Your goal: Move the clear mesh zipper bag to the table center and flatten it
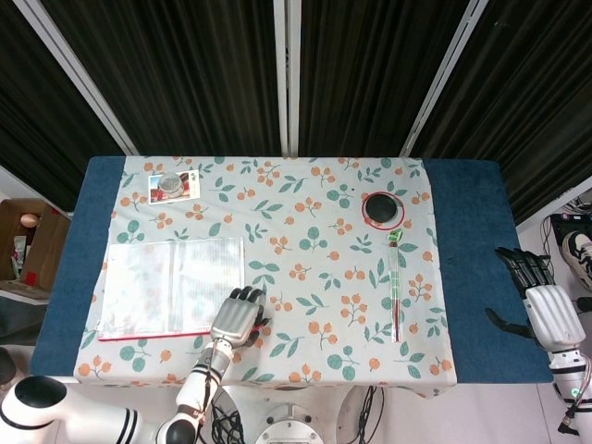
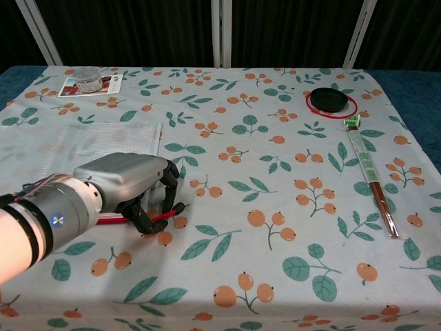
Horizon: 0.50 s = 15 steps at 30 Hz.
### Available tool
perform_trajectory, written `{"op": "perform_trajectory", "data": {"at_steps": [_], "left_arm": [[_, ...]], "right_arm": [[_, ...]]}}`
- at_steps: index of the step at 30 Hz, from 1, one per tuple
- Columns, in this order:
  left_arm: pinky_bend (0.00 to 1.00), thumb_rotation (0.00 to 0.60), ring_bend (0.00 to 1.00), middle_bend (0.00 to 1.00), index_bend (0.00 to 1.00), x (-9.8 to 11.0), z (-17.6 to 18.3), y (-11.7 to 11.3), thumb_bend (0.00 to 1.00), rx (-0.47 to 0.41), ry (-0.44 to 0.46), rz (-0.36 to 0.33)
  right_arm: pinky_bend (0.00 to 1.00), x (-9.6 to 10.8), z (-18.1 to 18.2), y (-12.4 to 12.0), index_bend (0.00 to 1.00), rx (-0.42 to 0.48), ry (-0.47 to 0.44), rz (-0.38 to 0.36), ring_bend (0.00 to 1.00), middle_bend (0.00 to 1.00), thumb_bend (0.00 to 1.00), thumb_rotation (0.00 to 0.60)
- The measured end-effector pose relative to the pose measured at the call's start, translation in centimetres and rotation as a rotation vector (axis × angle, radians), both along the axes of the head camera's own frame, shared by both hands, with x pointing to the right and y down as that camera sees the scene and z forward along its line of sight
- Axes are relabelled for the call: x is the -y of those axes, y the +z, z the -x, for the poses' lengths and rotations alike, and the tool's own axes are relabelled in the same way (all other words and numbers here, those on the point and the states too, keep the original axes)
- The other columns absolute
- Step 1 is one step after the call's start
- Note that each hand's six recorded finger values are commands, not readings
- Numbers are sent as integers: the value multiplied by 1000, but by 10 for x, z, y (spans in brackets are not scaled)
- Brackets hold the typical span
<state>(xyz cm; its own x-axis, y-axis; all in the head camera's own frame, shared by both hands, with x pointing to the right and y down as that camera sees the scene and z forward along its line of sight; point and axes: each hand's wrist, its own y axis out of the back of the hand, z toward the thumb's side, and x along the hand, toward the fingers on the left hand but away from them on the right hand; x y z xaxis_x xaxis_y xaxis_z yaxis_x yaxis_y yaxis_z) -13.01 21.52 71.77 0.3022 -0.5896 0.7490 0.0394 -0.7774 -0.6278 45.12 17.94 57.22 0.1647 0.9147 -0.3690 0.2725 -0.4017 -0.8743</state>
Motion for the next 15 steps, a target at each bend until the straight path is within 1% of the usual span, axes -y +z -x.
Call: {"op": "perform_trajectory", "data": {"at_steps": [6, 10, 13, 15], "left_arm": [[150, 600, 96, 214, 604, 1, 1, 0, 388, 0, -2, -10], [156, 600, 113, 238, 631, 3, 1, -3, 413, -20, -18, -31], [158, 600, 121, 243, 640, 6, 1, -11, 416, -54, -35, -67], [159, 600, 128, 247, 644, 9, 2, -20, 415, -85, -50, -109]], "right_arm": [[0, 1, 1, -1, 35, -1, -1, -1, 0, 77, 156, 600], [0, 2, 2, -1, 35, 2, -3, -3, 0, 77, 156, 600], [0, 4, 4, -2, 35, 9, -10, -4, 0, 77, 156, 600], [0, 7, 7, -3, 35, 18, -19, -8, 0, 77, 156, 600]]}}
